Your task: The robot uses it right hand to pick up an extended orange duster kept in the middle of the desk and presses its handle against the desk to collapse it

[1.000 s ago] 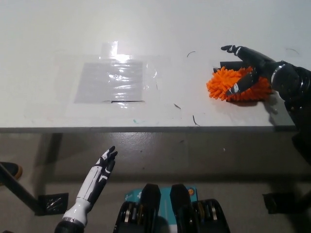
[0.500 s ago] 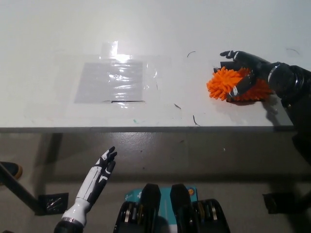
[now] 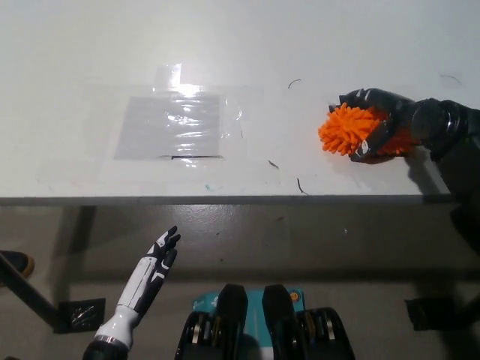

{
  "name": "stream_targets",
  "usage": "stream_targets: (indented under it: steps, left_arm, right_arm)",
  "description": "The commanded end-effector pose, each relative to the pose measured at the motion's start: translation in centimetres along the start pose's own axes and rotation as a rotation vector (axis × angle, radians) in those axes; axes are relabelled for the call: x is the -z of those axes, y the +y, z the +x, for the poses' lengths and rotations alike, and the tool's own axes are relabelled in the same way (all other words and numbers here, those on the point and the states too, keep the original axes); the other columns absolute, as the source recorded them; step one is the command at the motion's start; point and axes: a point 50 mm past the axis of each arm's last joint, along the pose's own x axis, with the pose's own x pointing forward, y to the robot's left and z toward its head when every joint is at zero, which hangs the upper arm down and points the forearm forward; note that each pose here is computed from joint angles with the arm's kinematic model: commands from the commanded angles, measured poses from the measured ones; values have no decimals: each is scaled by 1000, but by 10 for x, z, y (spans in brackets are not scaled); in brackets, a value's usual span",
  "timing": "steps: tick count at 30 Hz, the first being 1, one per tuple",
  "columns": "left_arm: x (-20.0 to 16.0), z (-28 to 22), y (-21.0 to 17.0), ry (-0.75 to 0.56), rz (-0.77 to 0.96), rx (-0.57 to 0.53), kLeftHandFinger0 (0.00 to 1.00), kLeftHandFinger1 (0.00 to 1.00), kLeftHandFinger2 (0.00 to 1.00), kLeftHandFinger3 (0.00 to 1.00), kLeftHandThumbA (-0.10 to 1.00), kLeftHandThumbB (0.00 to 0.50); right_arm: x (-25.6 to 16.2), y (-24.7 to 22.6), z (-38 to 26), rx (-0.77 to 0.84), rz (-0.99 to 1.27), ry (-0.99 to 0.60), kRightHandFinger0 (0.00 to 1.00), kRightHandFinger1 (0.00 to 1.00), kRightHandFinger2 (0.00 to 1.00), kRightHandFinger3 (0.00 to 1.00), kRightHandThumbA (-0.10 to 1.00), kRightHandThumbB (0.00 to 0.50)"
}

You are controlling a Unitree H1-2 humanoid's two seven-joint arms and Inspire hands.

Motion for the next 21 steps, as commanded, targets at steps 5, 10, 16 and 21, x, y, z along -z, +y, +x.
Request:
stream_targets:
  steps: [5,10,16,21]
  left_arm:
    - [-11,9,11,-74,31,-27,1000,1000,1000,1000,1000,500]
    - [-12,9,12,-76,34,-24,1000,1000,1000,1000,1000,500]
    - [-12,10,14,-77,30,-19,1000,1000,1000,1000,1000,500]
    - [-12,11,13,-76,31,-16,1000,1000,1000,1000,1000,500]
  right_arm:
    - [-20,-22,-1,181,-22,-136,116,211,302,318,289,143]
    - [-22,-25,-3,332,-23,-205,66,415,748,518,-100,169]
    - [-22,-27,-5,386,-20,-251,177,623,909,953,-100,147]
    - [-15,-29,-7,424,-16,-244,216,667,973,1000,-100,122]
